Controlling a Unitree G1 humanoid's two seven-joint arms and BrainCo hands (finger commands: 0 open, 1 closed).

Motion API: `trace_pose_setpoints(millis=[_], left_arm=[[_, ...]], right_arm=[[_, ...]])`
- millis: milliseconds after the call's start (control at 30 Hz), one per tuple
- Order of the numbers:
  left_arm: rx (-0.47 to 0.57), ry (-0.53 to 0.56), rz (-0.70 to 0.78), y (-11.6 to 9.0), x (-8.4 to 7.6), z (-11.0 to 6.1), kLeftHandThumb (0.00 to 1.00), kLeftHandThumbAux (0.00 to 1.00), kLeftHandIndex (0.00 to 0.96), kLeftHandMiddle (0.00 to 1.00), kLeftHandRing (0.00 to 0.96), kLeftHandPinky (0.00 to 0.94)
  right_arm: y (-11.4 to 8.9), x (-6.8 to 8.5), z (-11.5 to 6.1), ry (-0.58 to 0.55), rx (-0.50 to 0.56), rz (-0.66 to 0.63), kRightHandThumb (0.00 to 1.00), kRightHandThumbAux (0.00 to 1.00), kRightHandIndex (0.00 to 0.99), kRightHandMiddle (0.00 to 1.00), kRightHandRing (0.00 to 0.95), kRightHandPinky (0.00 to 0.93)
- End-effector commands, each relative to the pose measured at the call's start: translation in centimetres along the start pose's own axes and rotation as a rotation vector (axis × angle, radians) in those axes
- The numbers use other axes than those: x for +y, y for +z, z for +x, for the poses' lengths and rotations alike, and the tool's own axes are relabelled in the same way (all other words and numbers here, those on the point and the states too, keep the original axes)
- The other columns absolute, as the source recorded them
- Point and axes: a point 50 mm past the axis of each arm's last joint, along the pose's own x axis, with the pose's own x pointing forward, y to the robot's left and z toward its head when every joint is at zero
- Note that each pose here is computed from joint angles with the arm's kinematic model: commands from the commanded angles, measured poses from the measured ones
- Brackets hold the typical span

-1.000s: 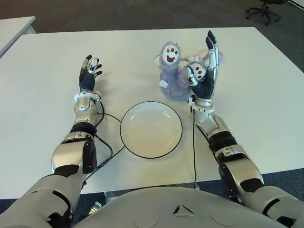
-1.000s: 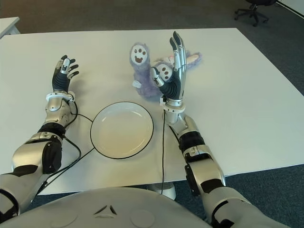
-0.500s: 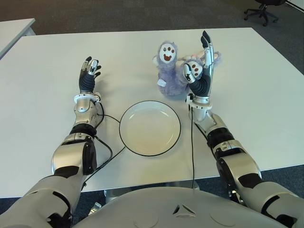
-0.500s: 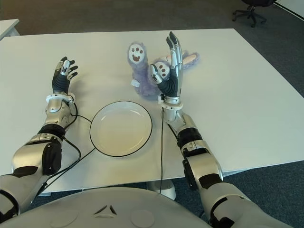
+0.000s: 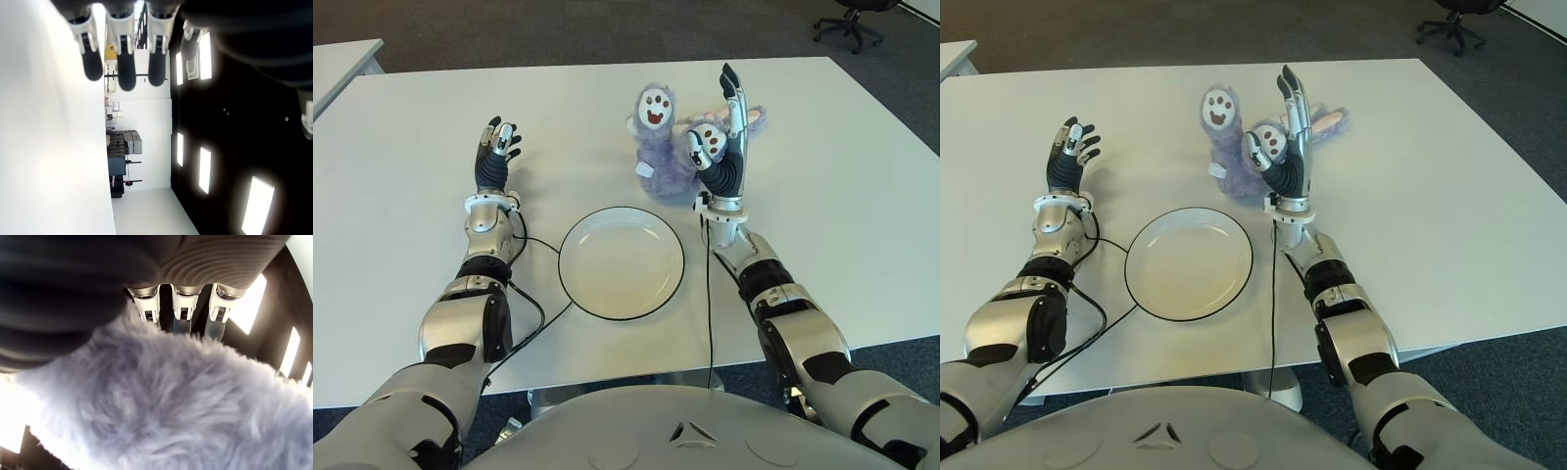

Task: Put the doll into the plate.

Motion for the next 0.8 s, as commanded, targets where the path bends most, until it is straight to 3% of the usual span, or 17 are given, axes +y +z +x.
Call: trace_pose_setpoints(millis=[33,467,800], left_arm=[[0.171,0.013,-0.034,-4.63,0.02,-3.43,0.000,0.332,0.045,0.183,0.200,0.213],[0.171,0.012,-0.040,-4.67,0.01,-3.48,0.000,0.324,0.044,0.187,0.208,0.232],[0.177,0.011,-0.033,-4.68,-0.05,-3.44,0.000,0.324,0.048,0.193,0.211,0.233]], right_arm=[[0.91,2.03,-18.99,0.152,0.732,0.067,0.444,0.277,0.000,0.033,0.008,0.045],[1.11,2.16,-19.10,0.206,0.699,0.079,0.461,0.262,0.023,0.071,0.059,0.106],[1.30,2.13,-19.49,0.260,0.683,0.090,0.521,0.282,0.155,0.208,0.223,0.312]])
